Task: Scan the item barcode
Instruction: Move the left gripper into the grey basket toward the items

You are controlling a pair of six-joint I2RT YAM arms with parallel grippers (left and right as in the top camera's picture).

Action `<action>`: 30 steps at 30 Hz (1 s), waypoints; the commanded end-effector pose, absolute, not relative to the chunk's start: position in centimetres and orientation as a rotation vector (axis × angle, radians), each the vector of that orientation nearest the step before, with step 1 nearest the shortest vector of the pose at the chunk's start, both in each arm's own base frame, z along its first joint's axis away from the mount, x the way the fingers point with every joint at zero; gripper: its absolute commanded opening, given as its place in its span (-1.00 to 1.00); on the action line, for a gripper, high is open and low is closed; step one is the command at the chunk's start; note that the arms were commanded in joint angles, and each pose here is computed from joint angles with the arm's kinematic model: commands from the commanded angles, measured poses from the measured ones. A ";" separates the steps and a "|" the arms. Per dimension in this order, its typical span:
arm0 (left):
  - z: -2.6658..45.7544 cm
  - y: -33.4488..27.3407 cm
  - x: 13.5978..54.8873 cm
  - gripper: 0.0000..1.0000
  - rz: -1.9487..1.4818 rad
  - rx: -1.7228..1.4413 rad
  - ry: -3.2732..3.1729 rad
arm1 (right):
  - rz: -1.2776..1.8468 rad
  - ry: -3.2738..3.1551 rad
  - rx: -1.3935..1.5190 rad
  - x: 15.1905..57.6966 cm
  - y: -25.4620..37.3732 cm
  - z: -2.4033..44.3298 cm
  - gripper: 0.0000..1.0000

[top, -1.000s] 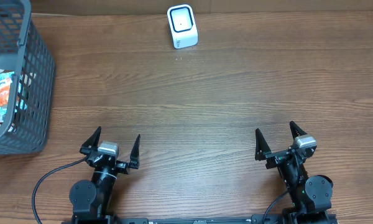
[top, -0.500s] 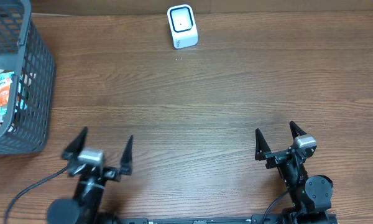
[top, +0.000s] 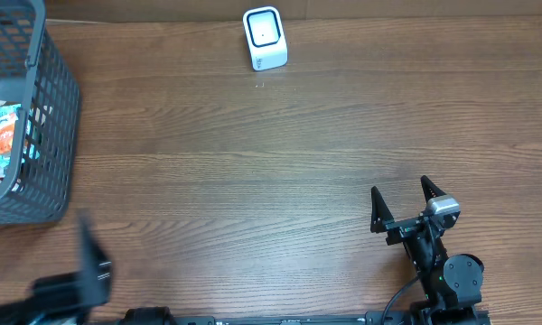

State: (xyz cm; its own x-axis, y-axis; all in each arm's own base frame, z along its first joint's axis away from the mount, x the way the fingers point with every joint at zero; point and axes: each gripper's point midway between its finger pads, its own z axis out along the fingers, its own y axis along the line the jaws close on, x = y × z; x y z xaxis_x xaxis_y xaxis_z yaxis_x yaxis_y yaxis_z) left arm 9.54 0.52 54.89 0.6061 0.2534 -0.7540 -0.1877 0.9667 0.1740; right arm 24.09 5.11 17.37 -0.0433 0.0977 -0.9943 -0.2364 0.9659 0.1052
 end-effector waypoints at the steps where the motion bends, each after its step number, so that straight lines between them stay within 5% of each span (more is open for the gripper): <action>1: 57.2 4.6 9.1 1.00 0.485 -0.096 0.833 | 0.276 1.589 -0.107 24.1 5.1 17.2 1.00; 5: 59.1 5.9 9.4 1.00 0.619 -0.145 0.776 | 0.276 1.589 -0.107 24.1 5.1 17.2 1.00; 15: 57.3 8.9 20.2 0.99 0.736 -0.189 1.223 | 0.276 1.589 -0.107 24.1 5.1 17.2 1.00; 30: 52.2 10.0 30.3 1.00 0.441 -0.199 1.759 | 0.276 1.589 -0.107 24.1 5.1 17.2 1.00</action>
State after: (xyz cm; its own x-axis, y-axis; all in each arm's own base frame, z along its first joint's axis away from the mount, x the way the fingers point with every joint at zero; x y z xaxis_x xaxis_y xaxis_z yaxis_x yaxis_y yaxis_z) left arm 28.24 9.59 53.29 -0.2488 0.2311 -0.9406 -0.4156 0.8517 0.3192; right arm 24.08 5.11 17.38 -0.0429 0.0978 -0.9943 -0.2368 0.9658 0.1052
